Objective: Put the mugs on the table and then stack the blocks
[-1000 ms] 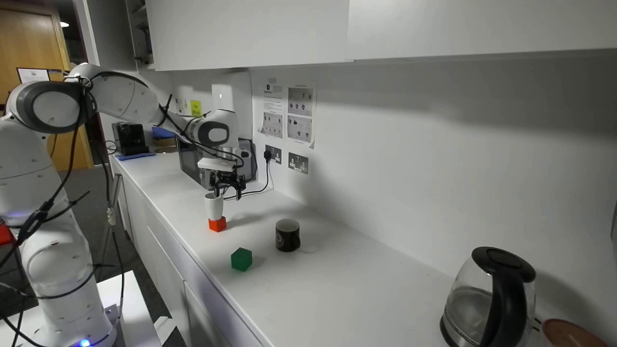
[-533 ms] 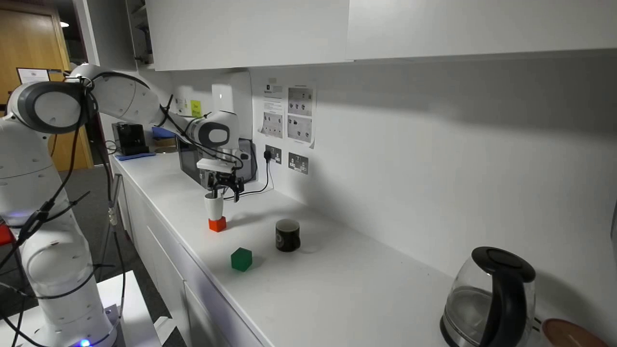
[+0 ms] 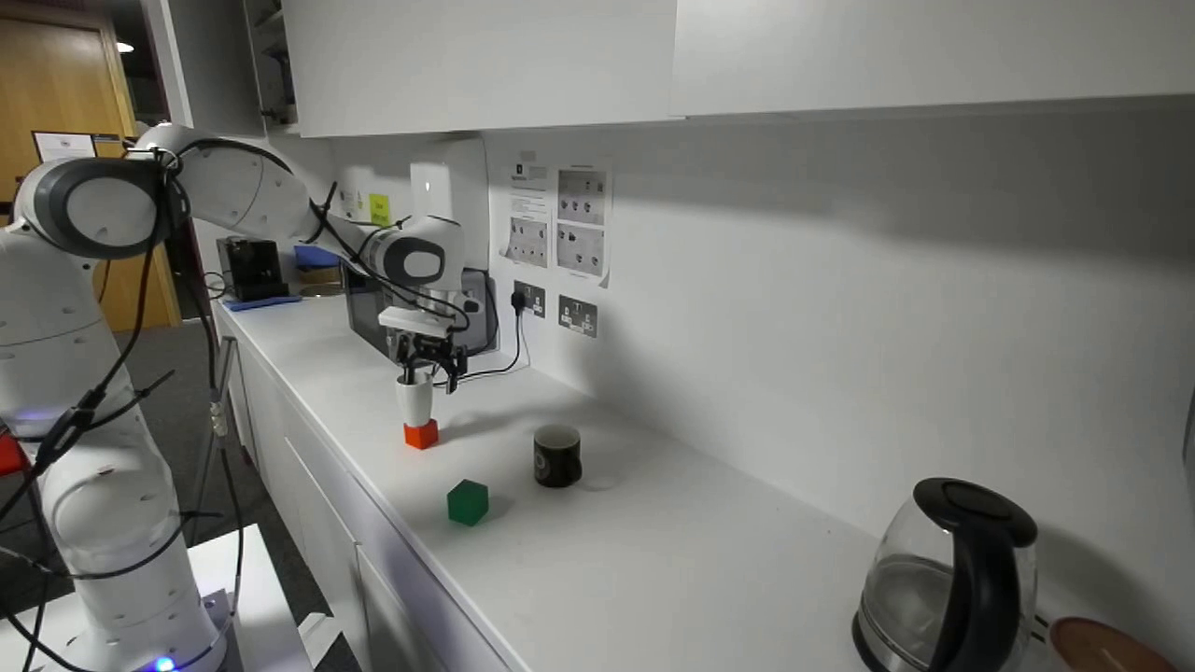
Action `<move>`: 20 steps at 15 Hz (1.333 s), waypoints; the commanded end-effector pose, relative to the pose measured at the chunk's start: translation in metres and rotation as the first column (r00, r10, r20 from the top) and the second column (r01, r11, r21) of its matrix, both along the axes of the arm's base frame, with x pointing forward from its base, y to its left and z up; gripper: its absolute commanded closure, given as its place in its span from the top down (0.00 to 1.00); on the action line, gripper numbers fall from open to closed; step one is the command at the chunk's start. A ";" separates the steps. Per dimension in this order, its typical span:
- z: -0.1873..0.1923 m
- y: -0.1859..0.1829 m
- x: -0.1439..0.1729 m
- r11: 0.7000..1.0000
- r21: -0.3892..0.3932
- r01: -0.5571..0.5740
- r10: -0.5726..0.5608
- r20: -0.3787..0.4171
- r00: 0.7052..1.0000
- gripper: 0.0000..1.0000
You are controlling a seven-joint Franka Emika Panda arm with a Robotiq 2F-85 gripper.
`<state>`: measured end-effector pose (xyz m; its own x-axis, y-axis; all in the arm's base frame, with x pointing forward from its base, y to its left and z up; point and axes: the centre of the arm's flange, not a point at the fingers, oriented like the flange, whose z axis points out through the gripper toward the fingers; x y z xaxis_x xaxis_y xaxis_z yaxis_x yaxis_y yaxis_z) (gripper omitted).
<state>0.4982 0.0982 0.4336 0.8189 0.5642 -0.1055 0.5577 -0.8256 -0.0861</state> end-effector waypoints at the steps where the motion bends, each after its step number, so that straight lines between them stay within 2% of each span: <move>1: 0.007 -0.001 0.006 0.999 0.031 -0.028 0.028 -0.026 0.999 1.00; 9: -0.001 0.008 0.010 0.999 0.029 -0.042 0.043 -0.040 0.998 1.00; 10: -0.003 0.009 0.010 0.999 0.027 -0.042 0.043 -0.041 0.998 0.82; 11: -0.004 0.009 0.010 0.999 0.026 -0.045 0.047 -0.046 0.998 0.74; 20: -0.005 0.026 0.007 0.999 0.013 -0.045 0.045 -0.052 0.998 0.05</move>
<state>0.5006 0.1205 0.4165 0.7875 0.6029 -0.1278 0.5924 -0.7977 -0.1126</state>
